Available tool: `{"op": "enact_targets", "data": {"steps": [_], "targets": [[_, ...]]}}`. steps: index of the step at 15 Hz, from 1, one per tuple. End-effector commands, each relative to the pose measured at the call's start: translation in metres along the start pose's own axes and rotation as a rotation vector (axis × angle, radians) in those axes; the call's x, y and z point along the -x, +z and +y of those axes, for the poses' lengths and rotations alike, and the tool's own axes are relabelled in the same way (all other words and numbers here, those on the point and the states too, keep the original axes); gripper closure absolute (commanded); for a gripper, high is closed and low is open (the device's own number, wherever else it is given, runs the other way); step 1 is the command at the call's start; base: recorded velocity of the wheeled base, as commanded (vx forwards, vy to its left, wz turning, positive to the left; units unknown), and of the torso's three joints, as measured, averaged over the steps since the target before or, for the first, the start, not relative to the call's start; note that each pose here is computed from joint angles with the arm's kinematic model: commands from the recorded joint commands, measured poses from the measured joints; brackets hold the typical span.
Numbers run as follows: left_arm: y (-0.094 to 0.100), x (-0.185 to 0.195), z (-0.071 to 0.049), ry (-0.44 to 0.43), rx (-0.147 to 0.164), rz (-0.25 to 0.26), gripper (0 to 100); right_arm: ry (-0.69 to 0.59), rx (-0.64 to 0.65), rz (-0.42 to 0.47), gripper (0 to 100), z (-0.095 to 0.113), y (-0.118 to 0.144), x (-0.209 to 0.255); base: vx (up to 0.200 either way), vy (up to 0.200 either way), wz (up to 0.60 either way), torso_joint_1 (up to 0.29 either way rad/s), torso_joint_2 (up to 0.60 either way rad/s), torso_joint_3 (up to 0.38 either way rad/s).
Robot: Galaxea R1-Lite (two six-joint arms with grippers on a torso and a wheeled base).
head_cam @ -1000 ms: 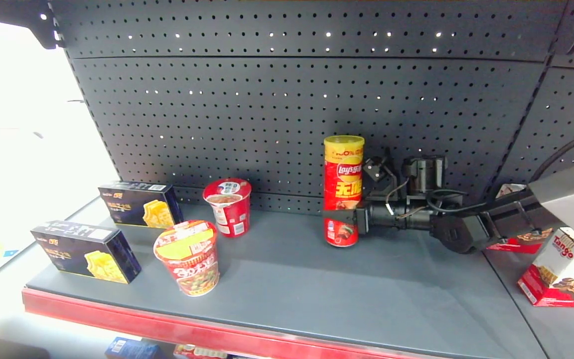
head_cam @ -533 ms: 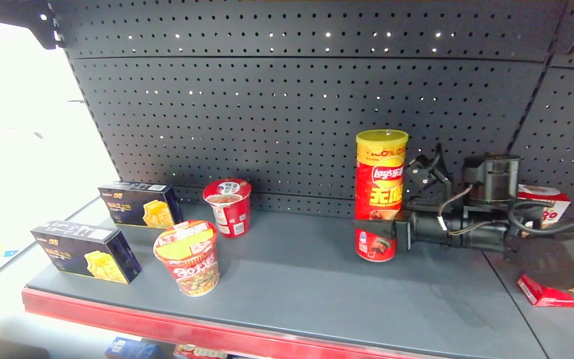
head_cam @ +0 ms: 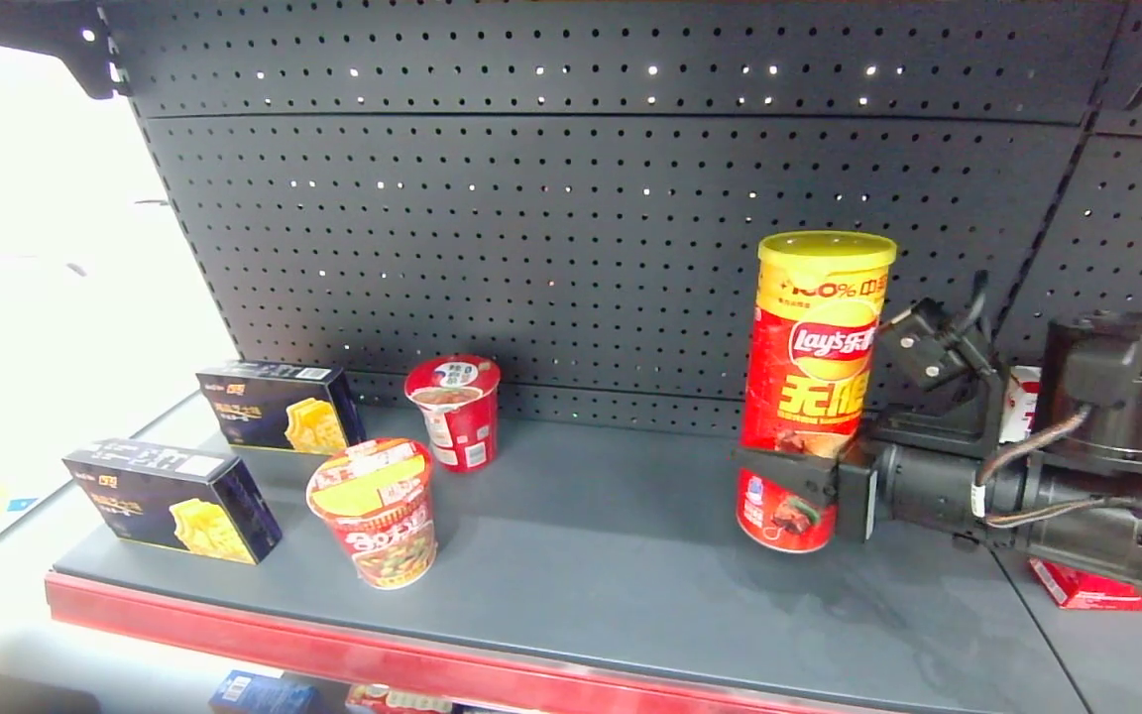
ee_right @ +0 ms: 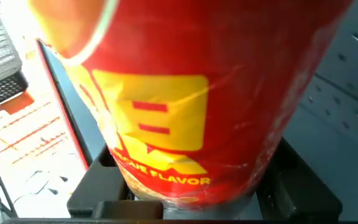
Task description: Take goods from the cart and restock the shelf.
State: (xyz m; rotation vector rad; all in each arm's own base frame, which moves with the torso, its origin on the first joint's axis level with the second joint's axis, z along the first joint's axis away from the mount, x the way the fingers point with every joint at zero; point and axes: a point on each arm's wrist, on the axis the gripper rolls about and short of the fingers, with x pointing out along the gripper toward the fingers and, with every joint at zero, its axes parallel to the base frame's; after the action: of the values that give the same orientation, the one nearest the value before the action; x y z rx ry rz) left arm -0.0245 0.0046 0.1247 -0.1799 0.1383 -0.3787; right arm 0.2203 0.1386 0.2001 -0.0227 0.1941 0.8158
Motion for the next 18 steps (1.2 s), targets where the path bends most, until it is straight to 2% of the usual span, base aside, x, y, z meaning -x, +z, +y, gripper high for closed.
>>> {"op": "enact_targets", "data": {"steps": [1,6,11,15,18], "targets": [[-0.001,0.000,0.000,-0.003,0.000,-0.002,100,-0.001,0.026,-0.061,100,0.022,0.007,0.033,0.000,0.000,0.00,0.000,0.00,0.000],[-0.004,0.005,0.000,0.001,-0.003,-0.039,100,-0.031,0.028,-0.064,100,0.028,-0.004,0.057,0.000,0.000,0.00,0.000,0.00,0.000],[-0.005,0.005,0.001,-0.007,-0.006,-0.045,100,-0.041,0.008,-0.024,100,0.025,-0.016,0.058,0.000,0.000,0.00,0.000,0.00,0.000],[-0.009,0.006,0.001,0.000,-0.005,-0.051,100,-0.013,0.002,0.022,100,0.023,-0.021,0.031,0.000,0.000,0.00,0.000,0.00,0.000],[-0.007,0.007,0.001,0.003,-0.005,-0.059,100,0.004,0.013,-0.016,100,0.022,-0.030,0.010,0.000,0.000,0.00,0.000,0.00,0.000]]}}
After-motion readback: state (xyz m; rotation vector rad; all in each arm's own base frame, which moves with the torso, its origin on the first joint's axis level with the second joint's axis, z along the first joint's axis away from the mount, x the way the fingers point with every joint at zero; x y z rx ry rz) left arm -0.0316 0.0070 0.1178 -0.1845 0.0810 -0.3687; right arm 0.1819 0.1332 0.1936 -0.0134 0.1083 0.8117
